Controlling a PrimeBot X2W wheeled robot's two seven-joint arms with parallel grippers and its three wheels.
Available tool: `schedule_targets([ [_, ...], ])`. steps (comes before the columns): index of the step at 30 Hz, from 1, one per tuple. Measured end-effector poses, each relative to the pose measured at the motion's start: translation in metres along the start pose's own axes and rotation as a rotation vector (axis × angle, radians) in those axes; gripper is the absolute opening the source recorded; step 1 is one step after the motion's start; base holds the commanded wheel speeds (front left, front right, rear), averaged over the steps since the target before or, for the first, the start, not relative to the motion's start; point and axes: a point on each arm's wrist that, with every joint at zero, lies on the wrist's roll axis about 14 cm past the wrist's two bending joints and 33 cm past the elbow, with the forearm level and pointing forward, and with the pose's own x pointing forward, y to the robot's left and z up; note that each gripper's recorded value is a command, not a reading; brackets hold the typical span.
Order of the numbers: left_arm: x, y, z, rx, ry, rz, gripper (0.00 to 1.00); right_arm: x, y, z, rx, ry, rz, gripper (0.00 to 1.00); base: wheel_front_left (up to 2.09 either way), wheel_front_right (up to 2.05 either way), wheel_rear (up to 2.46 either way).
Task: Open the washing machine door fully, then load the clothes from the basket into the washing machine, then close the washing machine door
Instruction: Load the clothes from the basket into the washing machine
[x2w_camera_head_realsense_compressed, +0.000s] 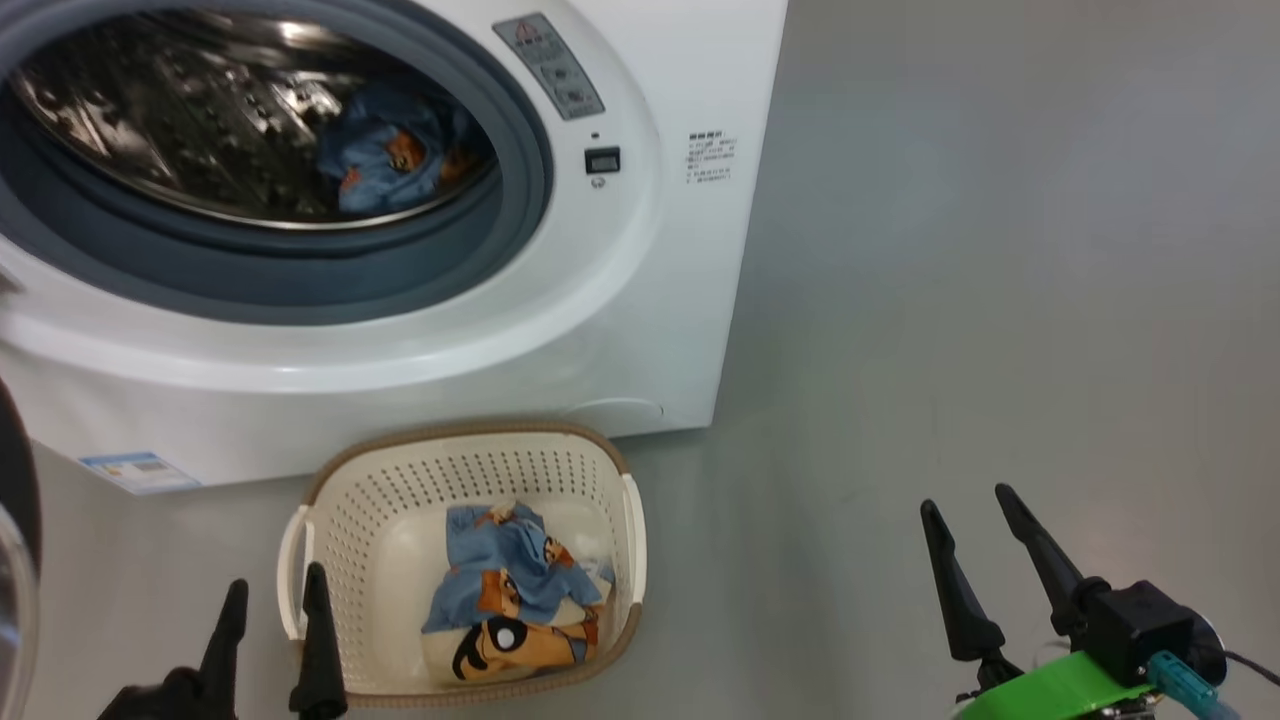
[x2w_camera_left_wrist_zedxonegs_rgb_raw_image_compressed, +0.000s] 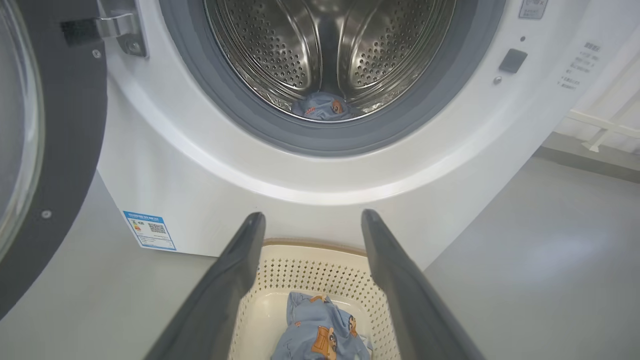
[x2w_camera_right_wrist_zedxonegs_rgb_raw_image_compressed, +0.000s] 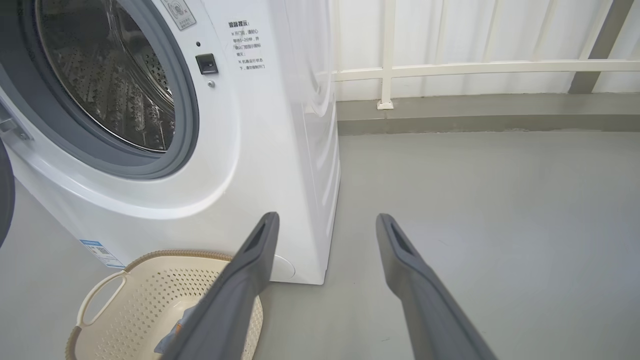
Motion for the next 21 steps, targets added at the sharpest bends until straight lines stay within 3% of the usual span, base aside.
schedule_targets([
  [21,0.086,-0.016,-0.138,-0.028,0.358,-0.080,1.00,0.053,-0.021,-0.062,-0.003,0.127,-0.032,1.00,0.00,0.00,0.00],
])
